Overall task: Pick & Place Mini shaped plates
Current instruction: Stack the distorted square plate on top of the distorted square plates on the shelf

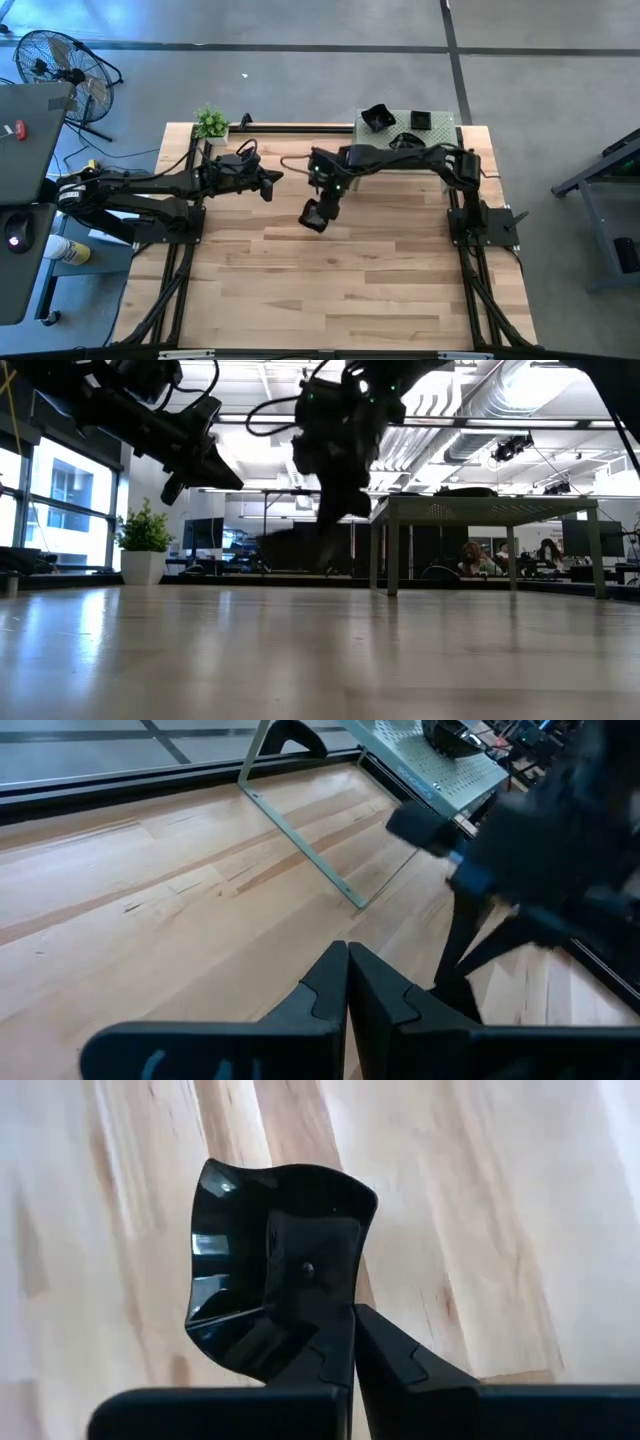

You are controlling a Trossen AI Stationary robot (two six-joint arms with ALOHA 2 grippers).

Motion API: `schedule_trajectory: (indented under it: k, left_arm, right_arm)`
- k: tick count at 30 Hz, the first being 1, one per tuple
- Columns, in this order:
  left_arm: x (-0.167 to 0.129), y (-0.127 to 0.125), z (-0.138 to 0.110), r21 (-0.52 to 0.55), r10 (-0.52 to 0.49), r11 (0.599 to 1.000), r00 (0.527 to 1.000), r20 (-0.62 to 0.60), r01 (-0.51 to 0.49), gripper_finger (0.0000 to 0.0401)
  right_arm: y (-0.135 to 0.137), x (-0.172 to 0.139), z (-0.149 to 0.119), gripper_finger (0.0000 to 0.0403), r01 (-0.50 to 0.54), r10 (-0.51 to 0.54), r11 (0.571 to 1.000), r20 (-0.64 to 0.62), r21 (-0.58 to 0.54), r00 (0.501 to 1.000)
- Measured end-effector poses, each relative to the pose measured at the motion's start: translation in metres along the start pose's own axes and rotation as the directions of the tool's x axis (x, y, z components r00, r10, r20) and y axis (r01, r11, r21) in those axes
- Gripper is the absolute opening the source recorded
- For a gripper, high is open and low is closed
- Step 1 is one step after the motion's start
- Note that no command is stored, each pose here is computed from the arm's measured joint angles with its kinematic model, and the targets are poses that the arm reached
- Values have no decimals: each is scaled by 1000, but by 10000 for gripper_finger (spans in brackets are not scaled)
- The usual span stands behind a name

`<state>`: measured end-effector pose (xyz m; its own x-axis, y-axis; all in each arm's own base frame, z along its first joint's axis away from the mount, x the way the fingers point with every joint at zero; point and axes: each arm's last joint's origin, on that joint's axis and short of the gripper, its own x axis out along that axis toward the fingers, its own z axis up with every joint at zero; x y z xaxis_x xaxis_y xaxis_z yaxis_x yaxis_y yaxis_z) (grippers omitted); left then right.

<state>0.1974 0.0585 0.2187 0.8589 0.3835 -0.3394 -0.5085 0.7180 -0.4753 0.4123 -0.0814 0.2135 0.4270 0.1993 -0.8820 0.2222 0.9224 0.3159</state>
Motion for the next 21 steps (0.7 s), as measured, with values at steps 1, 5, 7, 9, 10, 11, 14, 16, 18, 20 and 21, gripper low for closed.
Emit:
schedule_trajectory:
  k: [1,5,7,9,10,11,14,16,18,20,21]
  left_arm:
    - [0,0,0,0,0,1000,1000,0,0,4]
    - [0,0,0,2,0,1000,1000,0,0,4]
    - [0,0,0,6,0,1000,1000,-1,0,4]
    - [0,0,0,7,0,1000,1000,0,0,4]
    - [0,0,0,8,0,1000,1000,0,0,4]
    - [0,0,0,10,0,1000,1000,1,0,4]
    - [0,-1,1,26,-6,1000,1000,8,5,4]
    - [0,-1,1,28,-5,1000,1000,7,5,4]
    - [0,-1,1,29,-7,1000,1000,6,7,4]
    - [0,-1,1,30,-8,1000,1000,6,8,4]
    - [0,-1,1,30,-8,1000,1000,6,7,4]
  right_arm:
    - [-1,-6,3,1,-10,10,1000,9,18,1000]
    - [-5,-35,11,1,-56,50,995,65,88,997]
    - [-8,-58,14,1,-65,51,990,111,128,992]
    - [-14,-84,13,1,-61,35,980,134,190,990]
    - [-18,-97,11,1,-55,23,972,139,229,990]
    - [-23,-112,10,1,-49,9,966,157,254,988]
    - [-37,-160,2,1,9,-75,947,195,320,978]
    - [-49,-191,-5,1,43,-136,929,230,368,964]
    - [-66,-217,-13,1,64,-186,899,246,433,951]
    - [-87,-237,-23,1,84,-237,863,254,498,938]
    - [-97,-244,-27,1,93,-261,845,253,527,932]
